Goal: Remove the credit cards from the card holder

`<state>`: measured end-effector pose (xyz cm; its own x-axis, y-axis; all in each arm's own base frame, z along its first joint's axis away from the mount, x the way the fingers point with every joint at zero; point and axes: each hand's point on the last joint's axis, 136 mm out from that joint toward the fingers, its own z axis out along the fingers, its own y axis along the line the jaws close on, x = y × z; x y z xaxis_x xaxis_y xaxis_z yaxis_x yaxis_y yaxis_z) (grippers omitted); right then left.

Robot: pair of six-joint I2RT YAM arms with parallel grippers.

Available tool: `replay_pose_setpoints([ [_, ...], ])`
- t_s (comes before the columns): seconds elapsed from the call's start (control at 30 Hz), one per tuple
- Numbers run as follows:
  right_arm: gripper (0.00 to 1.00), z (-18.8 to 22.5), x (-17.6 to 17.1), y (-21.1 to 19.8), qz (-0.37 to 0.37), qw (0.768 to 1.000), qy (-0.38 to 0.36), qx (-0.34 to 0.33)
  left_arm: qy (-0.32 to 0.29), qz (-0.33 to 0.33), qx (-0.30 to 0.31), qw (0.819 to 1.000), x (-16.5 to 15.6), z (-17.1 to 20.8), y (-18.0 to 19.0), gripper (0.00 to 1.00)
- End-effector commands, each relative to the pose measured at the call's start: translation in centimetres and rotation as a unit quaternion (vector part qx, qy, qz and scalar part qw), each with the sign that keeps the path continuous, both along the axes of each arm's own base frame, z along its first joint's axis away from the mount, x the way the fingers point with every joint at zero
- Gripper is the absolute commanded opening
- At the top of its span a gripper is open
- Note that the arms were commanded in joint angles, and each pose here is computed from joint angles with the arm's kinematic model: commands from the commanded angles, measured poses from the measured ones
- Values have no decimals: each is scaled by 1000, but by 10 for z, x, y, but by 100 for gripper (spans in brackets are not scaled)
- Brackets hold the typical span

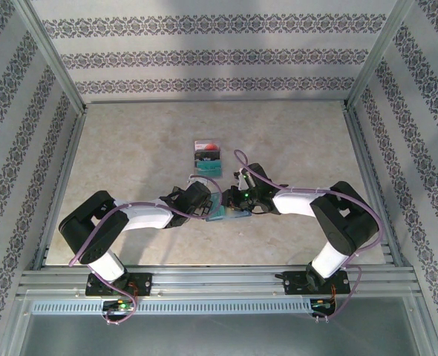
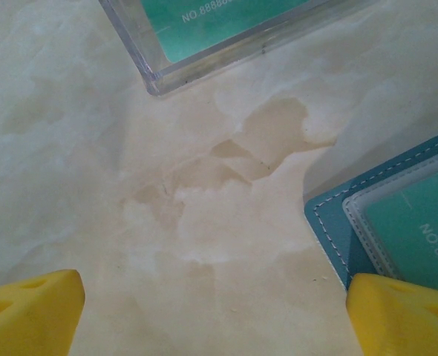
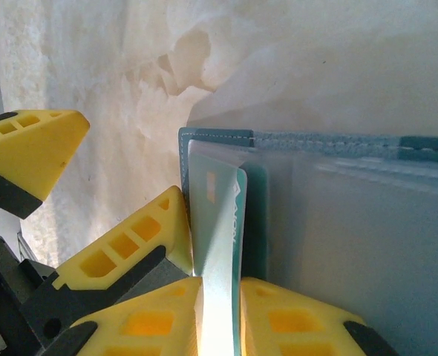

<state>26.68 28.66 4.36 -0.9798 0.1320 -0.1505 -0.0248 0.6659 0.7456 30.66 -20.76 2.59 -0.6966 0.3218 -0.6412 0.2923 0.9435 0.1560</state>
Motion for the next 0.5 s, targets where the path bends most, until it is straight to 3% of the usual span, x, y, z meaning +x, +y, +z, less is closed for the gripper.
replay_pose_setpoints([
  [0.0, 18, 0, 1, 6, 6, 1000, -1, 26, 24, -10, 29, 999, -9, -14, 4, 93],
  [0.47, 16, 11, 8, -4, -20, 995, -10, 98, 22, -3, 44, 999, -9, -14, 10, 93],
])
